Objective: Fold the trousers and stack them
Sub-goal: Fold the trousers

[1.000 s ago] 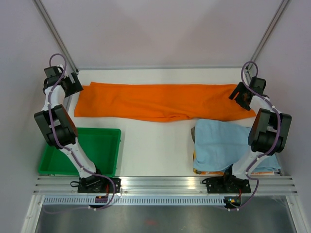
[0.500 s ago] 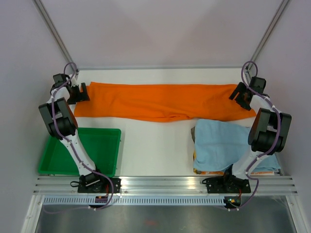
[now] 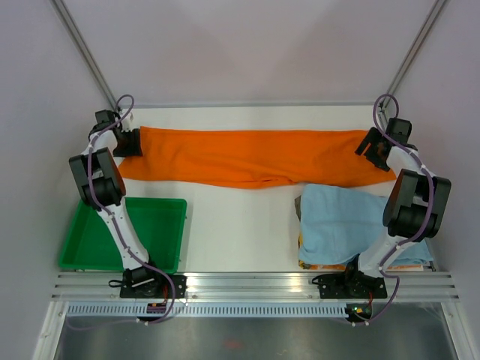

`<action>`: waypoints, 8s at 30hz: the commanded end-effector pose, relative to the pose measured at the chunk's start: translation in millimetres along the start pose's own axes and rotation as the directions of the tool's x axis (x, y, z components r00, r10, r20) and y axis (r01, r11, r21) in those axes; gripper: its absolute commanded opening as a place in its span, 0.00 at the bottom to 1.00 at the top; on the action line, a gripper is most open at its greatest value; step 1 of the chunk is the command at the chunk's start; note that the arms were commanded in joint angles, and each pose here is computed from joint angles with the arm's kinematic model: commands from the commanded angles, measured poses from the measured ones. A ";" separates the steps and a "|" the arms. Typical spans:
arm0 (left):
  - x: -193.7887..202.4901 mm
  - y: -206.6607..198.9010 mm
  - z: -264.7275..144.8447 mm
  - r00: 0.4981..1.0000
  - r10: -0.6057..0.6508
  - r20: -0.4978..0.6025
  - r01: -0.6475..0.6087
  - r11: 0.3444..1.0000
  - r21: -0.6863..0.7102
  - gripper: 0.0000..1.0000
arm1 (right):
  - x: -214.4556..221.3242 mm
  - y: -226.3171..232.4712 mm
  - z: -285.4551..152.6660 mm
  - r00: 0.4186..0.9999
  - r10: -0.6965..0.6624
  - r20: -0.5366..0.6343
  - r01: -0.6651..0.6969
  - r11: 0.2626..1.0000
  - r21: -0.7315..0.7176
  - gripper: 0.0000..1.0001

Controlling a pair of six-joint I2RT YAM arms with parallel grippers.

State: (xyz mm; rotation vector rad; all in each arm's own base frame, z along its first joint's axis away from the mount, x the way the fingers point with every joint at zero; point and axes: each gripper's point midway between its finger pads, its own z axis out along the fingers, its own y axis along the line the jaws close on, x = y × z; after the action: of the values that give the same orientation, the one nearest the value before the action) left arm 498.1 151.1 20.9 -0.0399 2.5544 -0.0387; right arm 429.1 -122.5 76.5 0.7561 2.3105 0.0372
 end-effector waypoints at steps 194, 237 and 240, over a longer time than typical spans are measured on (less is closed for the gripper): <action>37.4 -341.8 -210.6 0.744 -0.600 0.294 0.481 0.787 0.387 0.93 | 77.3 229.1 -91.8 0.848 -0.524 0.081 0.507 0.755 -0.415 0.78; 130.9 -511.6 -153.3 0.982 0.087 0.165 -0.174 0.751 0.637 0.41 | 45.5 98.4 26.4 0.980 -0.192 -0.053 0.185 0.976 -0.116 0.00; 96.2 -494.3 -182.6 0.978 0.019 0.207 -0.149 0.758 0.635 0.60 | 37.8 116.7 7.5 0.976 -0.214 -0.040 0.202 0.957 -0.208 0.03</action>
State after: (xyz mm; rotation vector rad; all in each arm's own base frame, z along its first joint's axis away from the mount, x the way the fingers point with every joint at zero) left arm 315.2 -349.6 63.5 0.4053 2.3472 -0.7533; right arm 453.8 -9.3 28.1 0.4901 2.4872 0.1537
